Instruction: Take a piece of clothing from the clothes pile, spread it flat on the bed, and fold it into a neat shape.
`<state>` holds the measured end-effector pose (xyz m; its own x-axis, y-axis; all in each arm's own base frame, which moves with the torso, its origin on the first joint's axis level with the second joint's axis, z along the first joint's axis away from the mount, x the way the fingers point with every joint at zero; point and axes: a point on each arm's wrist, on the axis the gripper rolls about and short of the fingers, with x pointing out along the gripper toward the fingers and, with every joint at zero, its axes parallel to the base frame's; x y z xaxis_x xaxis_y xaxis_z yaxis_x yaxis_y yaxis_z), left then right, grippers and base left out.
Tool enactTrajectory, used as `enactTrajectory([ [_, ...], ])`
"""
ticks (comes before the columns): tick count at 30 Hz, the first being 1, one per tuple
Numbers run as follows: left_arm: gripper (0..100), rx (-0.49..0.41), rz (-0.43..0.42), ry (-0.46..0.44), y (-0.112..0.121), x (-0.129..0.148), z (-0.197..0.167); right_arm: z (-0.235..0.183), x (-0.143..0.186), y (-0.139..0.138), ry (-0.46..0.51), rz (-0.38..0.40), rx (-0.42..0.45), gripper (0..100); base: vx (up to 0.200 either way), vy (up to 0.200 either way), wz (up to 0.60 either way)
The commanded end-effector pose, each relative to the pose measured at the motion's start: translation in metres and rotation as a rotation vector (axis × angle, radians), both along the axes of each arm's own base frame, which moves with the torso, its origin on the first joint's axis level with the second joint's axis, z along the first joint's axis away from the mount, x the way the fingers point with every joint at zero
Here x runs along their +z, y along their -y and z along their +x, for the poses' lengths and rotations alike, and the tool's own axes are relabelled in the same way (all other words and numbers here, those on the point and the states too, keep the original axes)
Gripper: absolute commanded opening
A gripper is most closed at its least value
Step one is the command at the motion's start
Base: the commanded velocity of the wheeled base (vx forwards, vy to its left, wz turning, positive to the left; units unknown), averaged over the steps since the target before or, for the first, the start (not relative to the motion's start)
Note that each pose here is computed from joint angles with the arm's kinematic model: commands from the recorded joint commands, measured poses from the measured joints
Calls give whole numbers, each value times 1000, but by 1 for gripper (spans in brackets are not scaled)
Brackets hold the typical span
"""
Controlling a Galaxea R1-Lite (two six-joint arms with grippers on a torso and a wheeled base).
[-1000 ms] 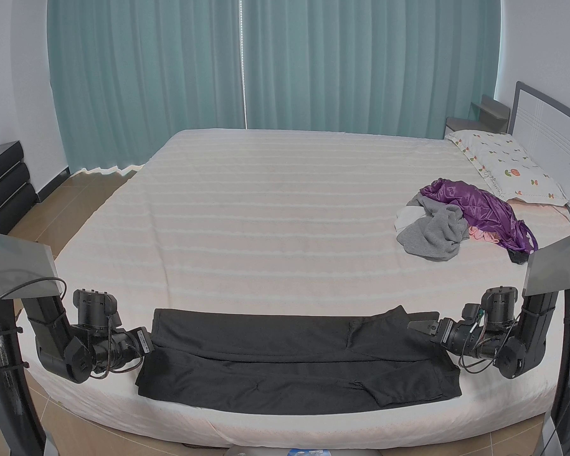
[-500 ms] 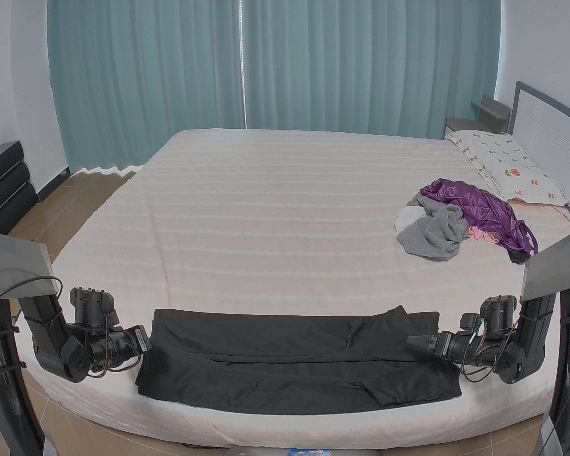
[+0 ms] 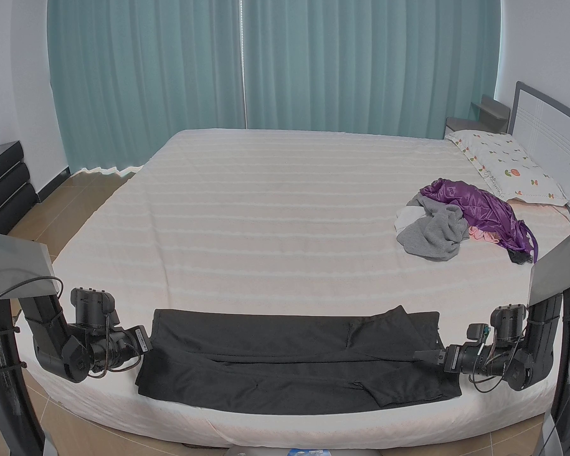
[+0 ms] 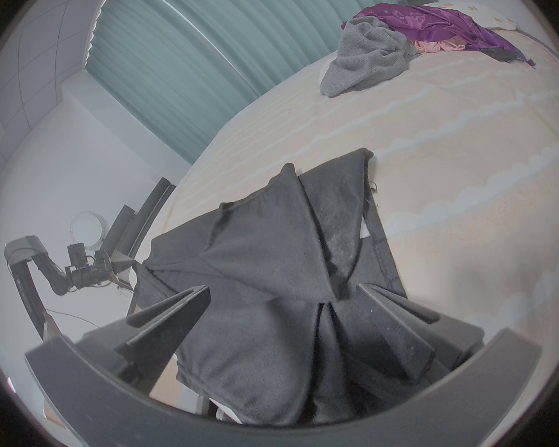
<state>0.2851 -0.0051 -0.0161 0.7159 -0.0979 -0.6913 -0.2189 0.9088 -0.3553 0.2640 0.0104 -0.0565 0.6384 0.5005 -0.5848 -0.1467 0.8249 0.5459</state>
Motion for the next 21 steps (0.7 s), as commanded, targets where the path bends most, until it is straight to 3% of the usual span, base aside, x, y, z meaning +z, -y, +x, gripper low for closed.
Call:
enactTrajectory([
  [1, 0, 0, -1, -1, 0, -1, 0, -7, -6, 1, -25, -22, 19, 100, 0, 0, 0],
  [11, 0, -1, -1, -4, 0, -1, 0, -8, -11, -3, -25, -49, 47, 100, 0, 0, 0],
  [12, 0, -1, -1, -6, 0, -1, 0, -7, -11, -3, -23, -49, 47, 0, 0, 0, 0],
  [21, 0, -1, 1, -6, 0, -1, 0, -7, -8, 1, -21, -30, 29, 0, 0, 0, 0],
])
